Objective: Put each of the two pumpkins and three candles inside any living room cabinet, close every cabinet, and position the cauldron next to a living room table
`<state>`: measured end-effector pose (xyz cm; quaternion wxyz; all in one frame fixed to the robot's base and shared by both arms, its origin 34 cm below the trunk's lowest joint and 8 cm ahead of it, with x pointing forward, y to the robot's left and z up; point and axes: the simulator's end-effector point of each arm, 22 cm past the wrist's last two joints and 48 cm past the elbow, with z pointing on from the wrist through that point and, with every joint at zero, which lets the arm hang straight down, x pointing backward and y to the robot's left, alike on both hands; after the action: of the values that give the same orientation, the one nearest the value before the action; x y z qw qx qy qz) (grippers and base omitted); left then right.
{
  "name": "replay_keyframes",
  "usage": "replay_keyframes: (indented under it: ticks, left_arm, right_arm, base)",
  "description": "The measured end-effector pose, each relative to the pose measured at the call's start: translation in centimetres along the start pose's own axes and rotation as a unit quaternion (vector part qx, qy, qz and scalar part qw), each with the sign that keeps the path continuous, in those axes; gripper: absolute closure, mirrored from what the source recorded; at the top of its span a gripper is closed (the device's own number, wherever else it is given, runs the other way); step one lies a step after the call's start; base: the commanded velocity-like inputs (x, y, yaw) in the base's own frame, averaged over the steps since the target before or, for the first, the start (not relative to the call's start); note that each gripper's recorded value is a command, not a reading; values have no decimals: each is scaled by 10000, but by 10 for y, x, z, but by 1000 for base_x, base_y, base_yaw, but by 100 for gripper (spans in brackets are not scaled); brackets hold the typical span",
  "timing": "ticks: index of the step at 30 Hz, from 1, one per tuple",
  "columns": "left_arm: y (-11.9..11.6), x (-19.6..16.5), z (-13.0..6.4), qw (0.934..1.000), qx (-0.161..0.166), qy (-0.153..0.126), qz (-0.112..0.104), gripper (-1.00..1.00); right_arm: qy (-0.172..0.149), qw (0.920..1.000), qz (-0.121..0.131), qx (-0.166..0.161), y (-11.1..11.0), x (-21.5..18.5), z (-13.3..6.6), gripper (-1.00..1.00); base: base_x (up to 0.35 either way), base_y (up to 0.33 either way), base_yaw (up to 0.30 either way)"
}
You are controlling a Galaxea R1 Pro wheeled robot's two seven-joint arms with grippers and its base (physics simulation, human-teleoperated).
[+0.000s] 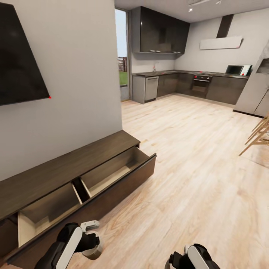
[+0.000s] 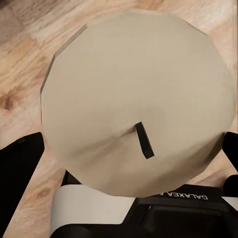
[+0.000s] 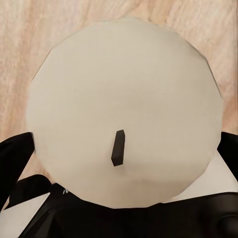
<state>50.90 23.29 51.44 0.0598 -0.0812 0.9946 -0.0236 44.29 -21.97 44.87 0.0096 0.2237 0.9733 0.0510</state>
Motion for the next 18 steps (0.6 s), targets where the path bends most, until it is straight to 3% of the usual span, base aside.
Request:
replay_keyframes:
  ticks: [18]
  left_arm:
    - [-1,-3,-5,10000,13,-70,12,100]
  right_arm:
    - [-73,10000,-9,-21,1,-5,-5,100]
  base:
    - [0,0,-248]
